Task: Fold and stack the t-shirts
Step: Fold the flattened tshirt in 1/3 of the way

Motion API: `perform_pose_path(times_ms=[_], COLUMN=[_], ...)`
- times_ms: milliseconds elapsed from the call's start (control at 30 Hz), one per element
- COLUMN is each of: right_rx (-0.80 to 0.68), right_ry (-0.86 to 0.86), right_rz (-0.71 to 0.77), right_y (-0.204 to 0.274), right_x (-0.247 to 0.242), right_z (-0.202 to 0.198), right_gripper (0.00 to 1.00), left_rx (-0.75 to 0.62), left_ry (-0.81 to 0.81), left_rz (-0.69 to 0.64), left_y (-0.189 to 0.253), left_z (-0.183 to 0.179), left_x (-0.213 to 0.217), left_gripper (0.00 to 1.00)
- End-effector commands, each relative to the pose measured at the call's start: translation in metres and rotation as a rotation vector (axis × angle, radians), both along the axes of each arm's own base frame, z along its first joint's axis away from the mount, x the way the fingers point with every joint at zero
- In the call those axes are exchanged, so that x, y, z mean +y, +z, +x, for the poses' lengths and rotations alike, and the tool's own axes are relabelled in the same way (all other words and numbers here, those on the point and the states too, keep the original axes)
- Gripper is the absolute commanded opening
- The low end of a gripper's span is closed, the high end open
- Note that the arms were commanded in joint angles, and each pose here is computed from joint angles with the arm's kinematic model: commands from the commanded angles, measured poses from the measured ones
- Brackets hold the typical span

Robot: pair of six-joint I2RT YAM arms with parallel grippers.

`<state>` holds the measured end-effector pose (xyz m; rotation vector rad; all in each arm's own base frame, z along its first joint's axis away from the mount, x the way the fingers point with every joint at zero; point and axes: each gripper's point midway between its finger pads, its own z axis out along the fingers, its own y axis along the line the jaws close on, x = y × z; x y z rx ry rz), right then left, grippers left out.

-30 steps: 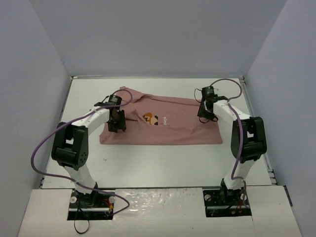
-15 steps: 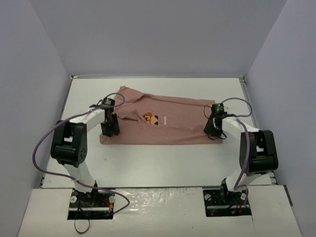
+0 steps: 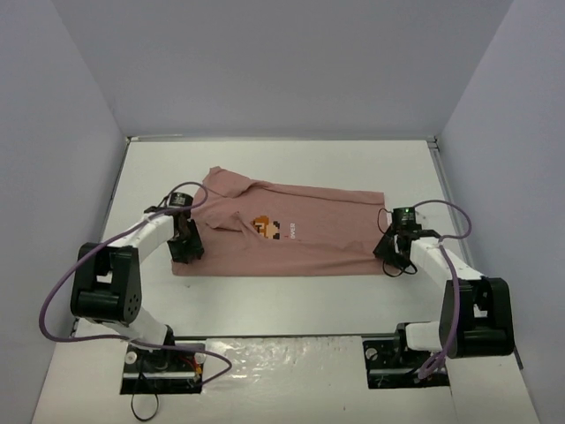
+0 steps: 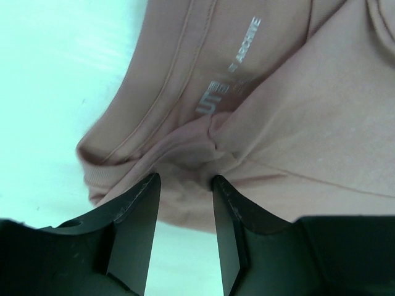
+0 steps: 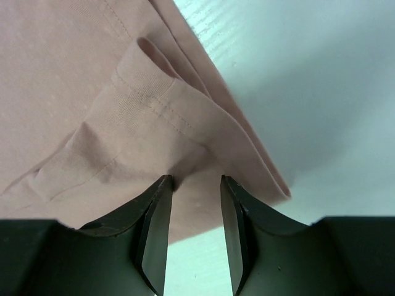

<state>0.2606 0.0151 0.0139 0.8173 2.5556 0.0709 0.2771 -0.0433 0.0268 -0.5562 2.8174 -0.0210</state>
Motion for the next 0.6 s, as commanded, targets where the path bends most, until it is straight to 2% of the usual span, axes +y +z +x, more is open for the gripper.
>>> perform_pose_path(times_ms=[0,100,200,333,567], right_rx=[-0.093,-0.176,-0.234,-0.240,-0.216], right_ry=[-0.005,0.018,0.035,0.055,0.066], right_rz=[-0.032,-0.039,-0.031,-0.024,-0.029], right_y=[0.045,0.075,0.098,0.104,0.096], right_x=[-0.006,-0.004,-0.001,0.002,0.002], right_z=[0.004,0.020,0.032,0.039,0.035], right_gripper=[0.35,0.36,0.37,0.37,0.38], left_rx=[-0.164,-0.282,-0.314,-0.302,-0.245], left_ry=[-0.027,-0.111,-0.162,-0.189,-0.203], left_rz=[-0.038,-0.070,-0.105,-0.143,-0.146], left_y=[0.061,0.101,0.115,0.096,0.062], left_z=[0.019,0.043,0.060,0.079,0.090], left_x=[-0.007,-0.032,-0.053,-0.074,-0.085], left_gripper=[0.37,0.37,0.37,0.37,0.37])
